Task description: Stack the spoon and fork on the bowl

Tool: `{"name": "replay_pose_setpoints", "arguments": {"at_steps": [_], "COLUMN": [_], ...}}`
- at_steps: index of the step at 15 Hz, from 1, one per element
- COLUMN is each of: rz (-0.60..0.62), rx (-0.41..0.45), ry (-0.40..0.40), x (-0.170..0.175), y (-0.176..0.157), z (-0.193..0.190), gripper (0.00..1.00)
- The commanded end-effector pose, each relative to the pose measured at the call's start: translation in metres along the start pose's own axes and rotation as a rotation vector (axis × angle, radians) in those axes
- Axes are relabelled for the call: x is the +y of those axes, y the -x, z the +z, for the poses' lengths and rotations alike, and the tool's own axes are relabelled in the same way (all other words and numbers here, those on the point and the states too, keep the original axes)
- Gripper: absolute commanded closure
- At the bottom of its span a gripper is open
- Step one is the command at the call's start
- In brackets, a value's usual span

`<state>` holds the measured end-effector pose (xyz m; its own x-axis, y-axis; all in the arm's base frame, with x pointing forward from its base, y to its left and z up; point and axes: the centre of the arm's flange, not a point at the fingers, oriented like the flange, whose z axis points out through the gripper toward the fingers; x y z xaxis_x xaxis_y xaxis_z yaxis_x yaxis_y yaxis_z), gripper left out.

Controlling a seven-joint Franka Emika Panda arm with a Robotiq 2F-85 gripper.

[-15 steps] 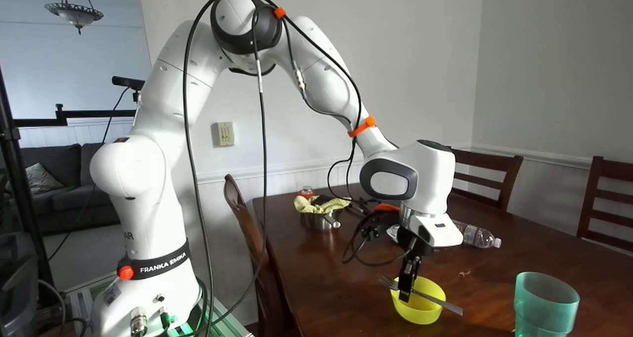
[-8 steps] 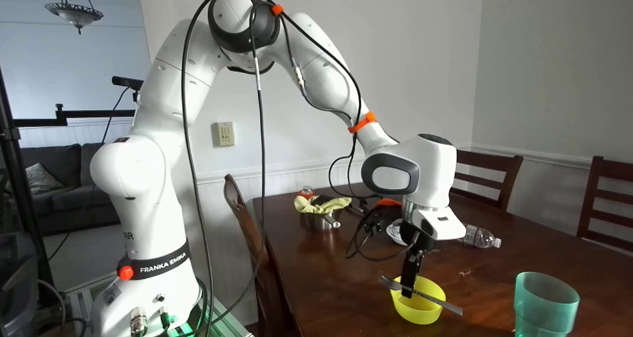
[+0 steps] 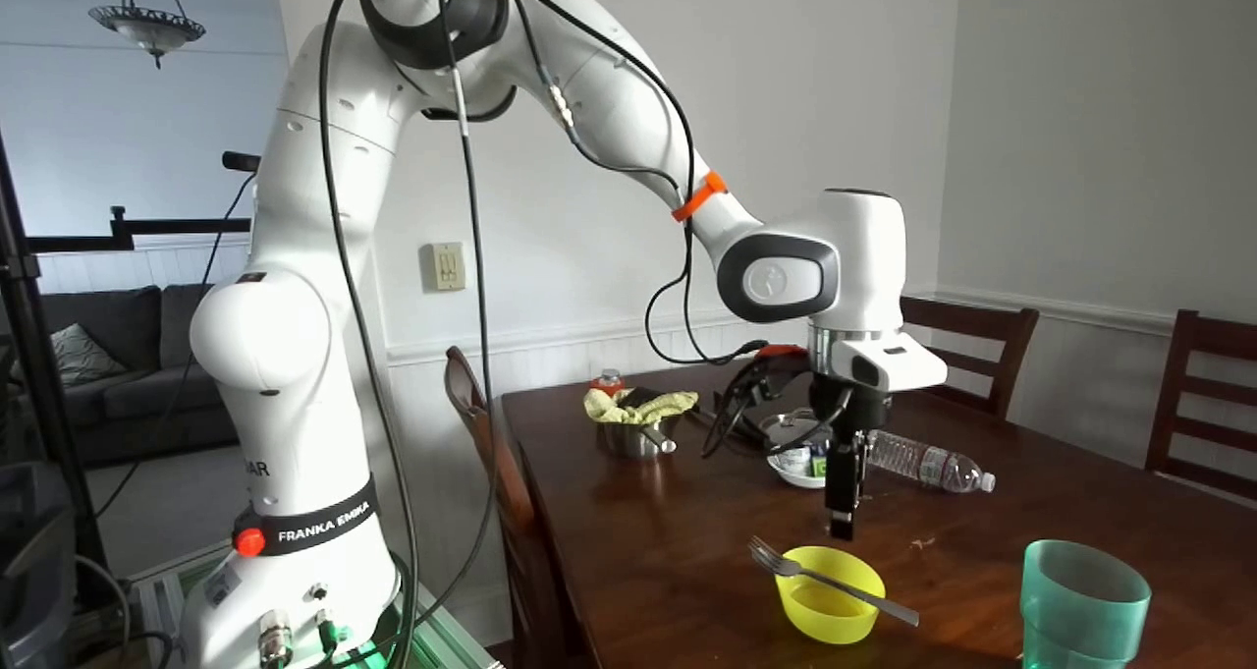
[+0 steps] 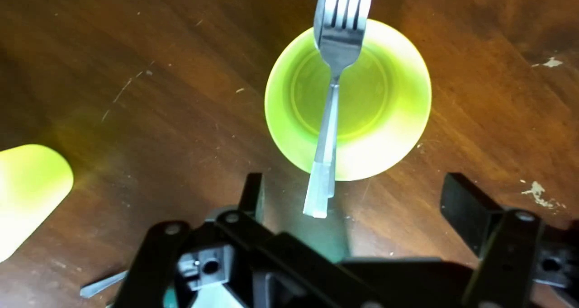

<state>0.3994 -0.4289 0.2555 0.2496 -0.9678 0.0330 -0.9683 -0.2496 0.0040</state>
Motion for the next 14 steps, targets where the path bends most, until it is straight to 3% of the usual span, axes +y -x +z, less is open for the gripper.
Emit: {"name": "replay_pose_setpoints", "arguments": {"at_steps": [1, 7, 8, 14], "rz": [-0.030, -0.091, -0.093, -0.097], "rx": [0.056, 0.142, 0.118, 0.116], "ry": [0.040, 0.088, 0.082, 0.085], "x": [0.016, 0.026, 0.016, 0.014], "y": [0.020, 0.035, 0.013, 0.015], "z": [-0.045, -0.075, -0.061, -0.059], "gripper": [0.00, 0.00, 0.00, 0.00]}}
